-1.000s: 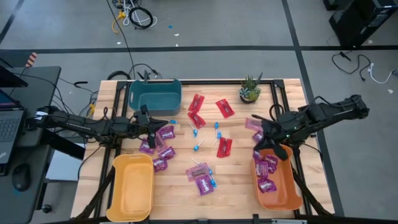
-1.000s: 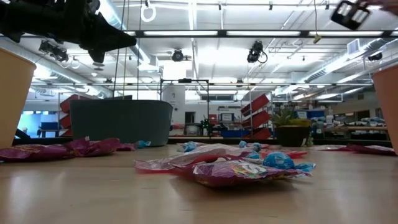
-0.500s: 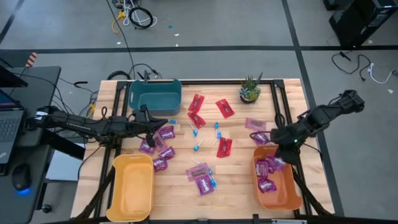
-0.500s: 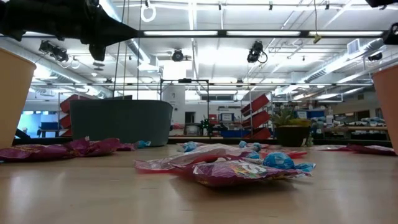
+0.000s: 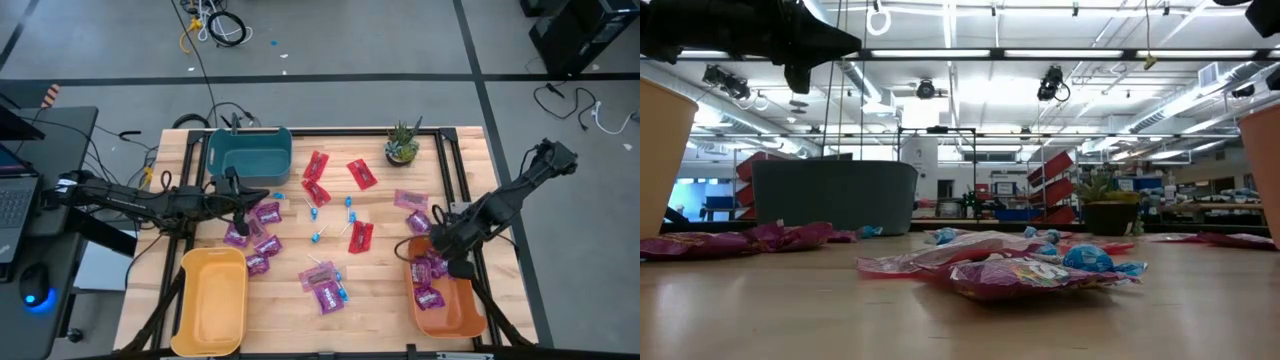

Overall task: Sort candy
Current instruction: Put the purple candy into the orange bin

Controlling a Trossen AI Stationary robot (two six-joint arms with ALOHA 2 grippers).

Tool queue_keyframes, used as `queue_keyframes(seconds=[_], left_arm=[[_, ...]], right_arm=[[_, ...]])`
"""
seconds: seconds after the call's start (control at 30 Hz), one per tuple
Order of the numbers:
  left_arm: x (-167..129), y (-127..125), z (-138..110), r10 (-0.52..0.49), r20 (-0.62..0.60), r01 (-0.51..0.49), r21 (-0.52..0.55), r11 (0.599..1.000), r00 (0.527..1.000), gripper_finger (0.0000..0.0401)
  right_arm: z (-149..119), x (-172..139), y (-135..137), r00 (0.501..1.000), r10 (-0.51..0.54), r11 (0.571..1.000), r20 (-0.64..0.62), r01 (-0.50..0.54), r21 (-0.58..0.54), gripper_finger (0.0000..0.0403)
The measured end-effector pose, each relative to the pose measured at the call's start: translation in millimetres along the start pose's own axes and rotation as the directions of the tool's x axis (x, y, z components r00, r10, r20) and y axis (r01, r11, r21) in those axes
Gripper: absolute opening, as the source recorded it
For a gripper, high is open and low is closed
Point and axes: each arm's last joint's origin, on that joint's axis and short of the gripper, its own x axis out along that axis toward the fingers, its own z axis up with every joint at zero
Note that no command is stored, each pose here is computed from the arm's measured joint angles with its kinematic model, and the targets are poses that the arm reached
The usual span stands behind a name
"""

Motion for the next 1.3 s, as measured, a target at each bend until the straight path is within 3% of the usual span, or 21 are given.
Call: queue_keyframes(seconds=[0.37,0.6,1.3], left_arm=[[0,0,0,0.000,0.000,0.000,0.000,1.000,1.000,0.0006],[0,0,0,0.000,0.000,0.000,-0.018,1.000,1.000,0.0006],[0,0,0,0.000,-0.005,0.000,-0.016,1.000,1.000,0.0006]], right_arm=[[5,33,23,0.989,-0.124,0.988,-0.085,0.115,-0.102,0.0000],[3,47,35,0.982,-0.181,0.969,-0.045,0.171,-0.179,0.0000],[4,85,51,0.953,-0.277,0.940,-0.124,0.242,-0.239,0.0000]])
